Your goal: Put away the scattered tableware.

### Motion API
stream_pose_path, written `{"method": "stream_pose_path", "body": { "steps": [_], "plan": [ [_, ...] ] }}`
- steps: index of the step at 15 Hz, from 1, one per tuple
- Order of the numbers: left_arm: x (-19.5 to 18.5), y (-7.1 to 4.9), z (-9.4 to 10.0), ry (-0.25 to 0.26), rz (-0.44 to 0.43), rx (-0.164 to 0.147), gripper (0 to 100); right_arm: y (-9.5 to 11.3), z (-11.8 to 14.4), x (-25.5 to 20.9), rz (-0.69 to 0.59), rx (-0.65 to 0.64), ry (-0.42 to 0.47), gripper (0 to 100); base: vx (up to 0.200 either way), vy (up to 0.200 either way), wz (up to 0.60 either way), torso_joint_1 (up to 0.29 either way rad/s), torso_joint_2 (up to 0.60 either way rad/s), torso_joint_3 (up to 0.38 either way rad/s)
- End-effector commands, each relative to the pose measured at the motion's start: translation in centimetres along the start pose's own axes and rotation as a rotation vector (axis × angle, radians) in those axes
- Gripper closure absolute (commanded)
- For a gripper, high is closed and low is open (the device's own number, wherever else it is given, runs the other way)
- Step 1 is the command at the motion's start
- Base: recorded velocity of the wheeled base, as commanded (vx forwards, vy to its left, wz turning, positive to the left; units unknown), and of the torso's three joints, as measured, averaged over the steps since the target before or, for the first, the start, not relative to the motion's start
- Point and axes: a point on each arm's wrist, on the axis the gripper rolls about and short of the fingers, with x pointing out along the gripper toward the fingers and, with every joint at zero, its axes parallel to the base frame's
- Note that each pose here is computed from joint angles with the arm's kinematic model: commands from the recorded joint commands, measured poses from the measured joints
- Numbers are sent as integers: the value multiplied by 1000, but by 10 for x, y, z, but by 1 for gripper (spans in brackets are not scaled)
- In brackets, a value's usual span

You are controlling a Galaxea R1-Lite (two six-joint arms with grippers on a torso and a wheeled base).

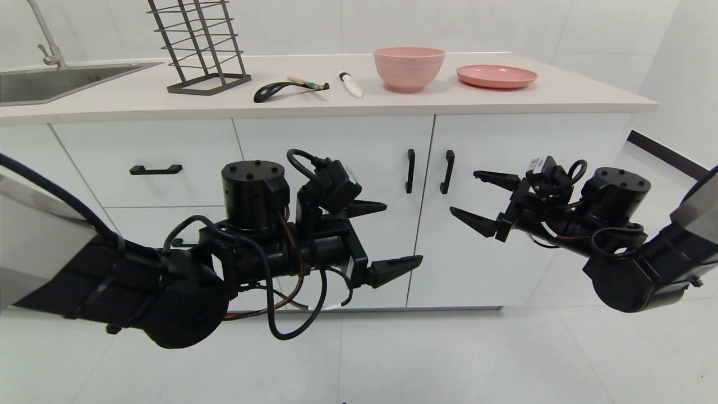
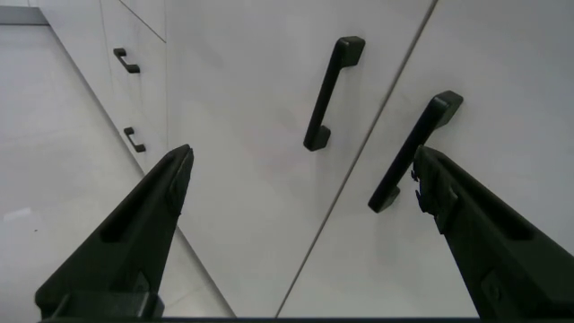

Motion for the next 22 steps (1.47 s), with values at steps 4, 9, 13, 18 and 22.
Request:
{"method": "stream_pose_path", "body": {
  "steps": [4,9,13,18,22],
  "plan": [
    [-63,-34,55,137,-38,-71,0,2,0,0,4,1,1,0,100,0,0,0,4,1],
    [-55,-50,27,119,-83,-23,0,6,-5,-6,4,13,27,0,0,0,0,0,0,0],
    [-23,-41,-6,-6,-65,21,0,-3,-10,-6,-15,9,27,0,0,0,0,0,0,0],
    [22,-32,15,-247,-93,-19,0,-2,-9,-6,-10,9,26,0,0,0,0,0,0,0],
    [28,-38,14,-292,-107,-40,0,-1,-8,-8,-11,11,29,0,0,0,0,0,0,0]
  ]
}}
